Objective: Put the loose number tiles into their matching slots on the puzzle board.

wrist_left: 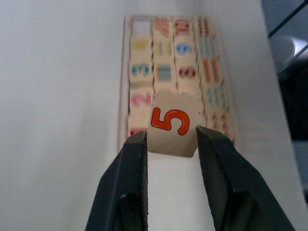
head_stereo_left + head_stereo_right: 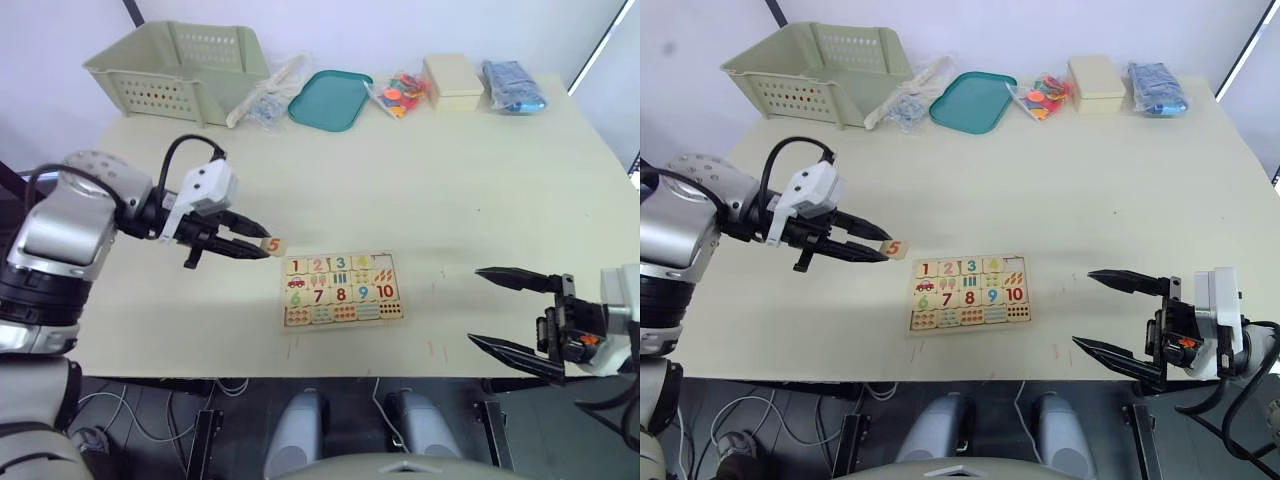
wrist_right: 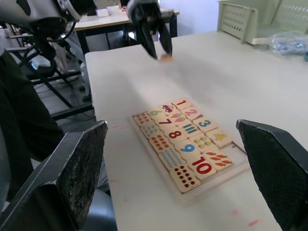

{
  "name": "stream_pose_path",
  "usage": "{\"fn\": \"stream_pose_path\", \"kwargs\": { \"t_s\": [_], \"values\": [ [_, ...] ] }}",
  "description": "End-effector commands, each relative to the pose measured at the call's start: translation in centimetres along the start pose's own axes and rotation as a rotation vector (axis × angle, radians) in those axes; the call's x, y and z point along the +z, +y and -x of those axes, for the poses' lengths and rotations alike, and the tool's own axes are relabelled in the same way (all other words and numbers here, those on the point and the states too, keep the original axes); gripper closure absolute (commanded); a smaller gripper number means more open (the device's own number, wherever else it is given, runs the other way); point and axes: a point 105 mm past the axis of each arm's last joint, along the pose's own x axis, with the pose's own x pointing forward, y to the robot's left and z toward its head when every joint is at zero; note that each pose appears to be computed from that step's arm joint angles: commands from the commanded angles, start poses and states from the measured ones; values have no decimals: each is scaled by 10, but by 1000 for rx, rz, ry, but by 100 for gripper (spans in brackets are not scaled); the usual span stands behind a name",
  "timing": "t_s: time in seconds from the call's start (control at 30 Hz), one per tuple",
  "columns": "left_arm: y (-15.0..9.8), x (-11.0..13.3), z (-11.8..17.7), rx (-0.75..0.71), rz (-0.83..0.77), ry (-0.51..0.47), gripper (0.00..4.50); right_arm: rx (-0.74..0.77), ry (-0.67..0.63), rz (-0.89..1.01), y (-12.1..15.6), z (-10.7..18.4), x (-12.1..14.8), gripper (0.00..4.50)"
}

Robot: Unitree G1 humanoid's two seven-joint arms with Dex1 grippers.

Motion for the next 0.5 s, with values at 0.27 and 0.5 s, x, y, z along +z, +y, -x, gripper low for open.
{"fn": "stream_pose_path", "kwargs": {
  "t_s": [0.27, 0.5],
  "values": [
    [11, 54, -68, 28, 8, 181, 352, -72, 7, 90, 1, 9, 11, 0],
    [19, 62, -109, 66, -12, 240, 352, -102, 11, 98, 5, 9, 11, 0]
  ]
}}
